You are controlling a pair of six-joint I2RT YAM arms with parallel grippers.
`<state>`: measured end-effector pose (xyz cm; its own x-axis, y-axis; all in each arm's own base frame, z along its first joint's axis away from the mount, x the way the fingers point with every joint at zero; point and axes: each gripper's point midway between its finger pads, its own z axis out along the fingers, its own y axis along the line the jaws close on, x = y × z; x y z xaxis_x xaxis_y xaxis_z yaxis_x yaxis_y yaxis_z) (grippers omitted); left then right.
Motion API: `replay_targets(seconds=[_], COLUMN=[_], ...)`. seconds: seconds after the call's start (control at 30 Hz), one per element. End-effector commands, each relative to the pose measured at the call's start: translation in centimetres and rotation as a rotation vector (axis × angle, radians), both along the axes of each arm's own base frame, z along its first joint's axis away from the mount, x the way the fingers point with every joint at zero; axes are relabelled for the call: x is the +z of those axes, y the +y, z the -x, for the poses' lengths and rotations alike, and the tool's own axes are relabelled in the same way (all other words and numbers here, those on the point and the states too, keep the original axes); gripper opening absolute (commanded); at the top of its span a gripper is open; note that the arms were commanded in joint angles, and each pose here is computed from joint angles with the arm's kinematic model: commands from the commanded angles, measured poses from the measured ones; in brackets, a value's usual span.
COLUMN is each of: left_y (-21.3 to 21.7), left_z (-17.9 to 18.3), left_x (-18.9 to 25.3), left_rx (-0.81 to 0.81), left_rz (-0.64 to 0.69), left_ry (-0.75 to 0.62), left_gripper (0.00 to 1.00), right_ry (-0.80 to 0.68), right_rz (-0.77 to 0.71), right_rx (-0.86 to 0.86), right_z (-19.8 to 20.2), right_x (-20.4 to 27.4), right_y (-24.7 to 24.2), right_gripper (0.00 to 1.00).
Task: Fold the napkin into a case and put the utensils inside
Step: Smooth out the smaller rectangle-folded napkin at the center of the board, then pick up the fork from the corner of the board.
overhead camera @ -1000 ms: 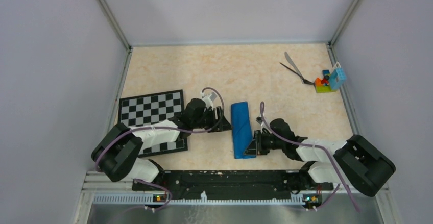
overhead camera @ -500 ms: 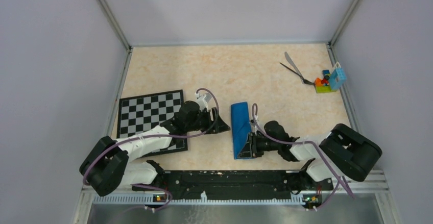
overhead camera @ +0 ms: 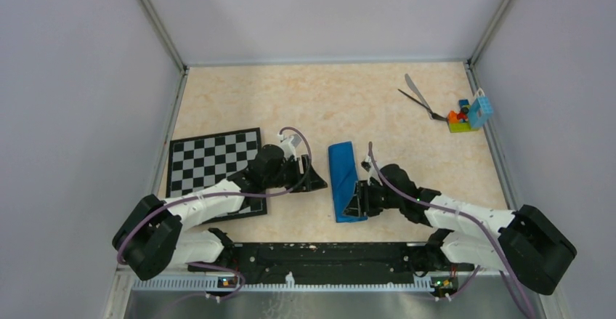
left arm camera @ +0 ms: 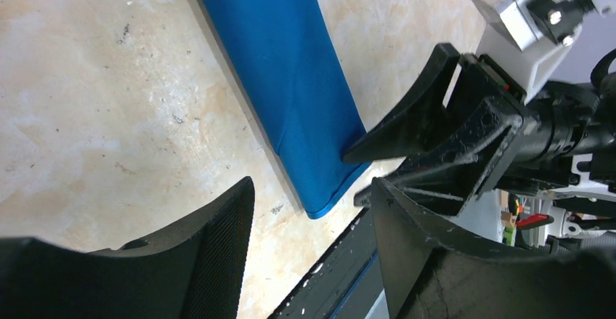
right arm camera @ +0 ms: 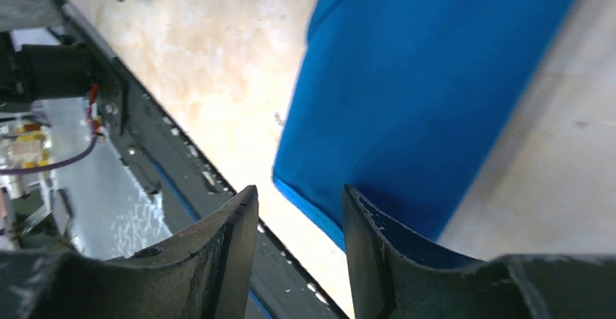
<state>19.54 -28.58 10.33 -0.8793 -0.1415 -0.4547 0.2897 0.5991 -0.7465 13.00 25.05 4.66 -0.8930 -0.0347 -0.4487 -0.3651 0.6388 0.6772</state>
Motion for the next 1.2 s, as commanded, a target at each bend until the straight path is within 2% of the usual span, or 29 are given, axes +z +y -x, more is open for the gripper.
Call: replay_targets(seconds=[0.0, 0.1, 0.17, 0.23, 0.33, 0.37, 0.43, 0.53, 0.7, 0.77, 0.8, 0.87, 0.93, 1.03, 1.1, 1.17], left_y=[-0.5, -0.2, 0.1, 0.4, 0.7, 0.8, 0.8, 0.7, 0.3, 0.2, 0.2, 0.3, 0.7, 1.3, 1.7, 2.1], left_z=[0.4, 0.9, 1.2, 1.5, 2.1, 2.2, 2.4, 3.1, 4.1, 4.6, 4.9, 5.3, 5.5, 5.3, 5.2, 5.0], left_x=[1.8, 2.8, 3.6, 4.2, 6.2, 6.8, 8.2, 9.5, 11.8, 12.7, 13.0, 13.4, 13.7, 13.9, 13.9, 13.8], left_rx=[-0.036, -0.051, -0.062, -0.072, -0.093, -0.098, -0.115, -0.155, -0.223, -0.261, -0.282, -0.309, -0.322, -0.310, -0.293, -0.280], left_rz=[0.049, 0.059, 0.056, 0.050, 0.074, 0.081, 0.101, 0.115, 0.163, 0.175, 0.176, 0.163, 0.141, 0.105, 0.084, 0.069], left_ry=[-0.053, -0.073, -0.094, -0.108, -0.150, -0.166, -0.201, -0.223, -0.265, -0.275, -0.276, -0.281, -0.301, -0.332, -0.346, -0.370], left_gripper=[0.66, 0.66, 0.66, 0.67, 0.67, 0.68, 0.69, 0.70, 0.71, 0.71, 0.71, 0.72, 0.72, 0.74, 0.82, 0.85], right_ry=[-0.038, -0.062, -0.043, 0.003, -0.047, -0.068, -0.131, -0.214, -0.341, -0.442, -0.545, -0.651, -0.675, -0.550, -0.495, -0.473], right_rz=[0.165, 0.224, 0.209, 0.112, 0.003, 0.033, 0.147, 0.309, 0.650, 0.814, 0.867, 1.001, 1.015, 0.963, 0.977, 1.007], right_rx=[-0.103, -0.151, -0.118, -0.059, -0.087, -0.118, -0.214, -0.343, -0.525, -0.518, -0.462, -0.324, -0.224, -0.202, -0.185, -0.191], right_z=[-2.4, -3.1, -2.7, -1.7, -2.9, -3.7, -6.4, -11.0, -20.4, -23.7, -25.6, -27.4, -29.1, -31.8, -33.0, -33.9], right_x=[-0.4, -1.1, -1.6, -0.8, 3.0, 3.9, 5.7, 8.8, 11.4, 11.9, 12.2, 11.6, 11.1, 9.1, 8.0, 7.0], right_y=[-3.2, -5.5, -5.0, -3.0, -1.0, -1.5, -3.6, -7.6, -17.1, -20.6, -21.2, -23.0, -24.0, -26.9, -28.7, -30.0], right_gripper=[0.49, 0.55, 0.55, 0.52, 0.53, 0.55, 0.67, 0.73, 0.73, 0.72, 0.72, 0.73, 0.75, 0.69, 0.65, 0.65])
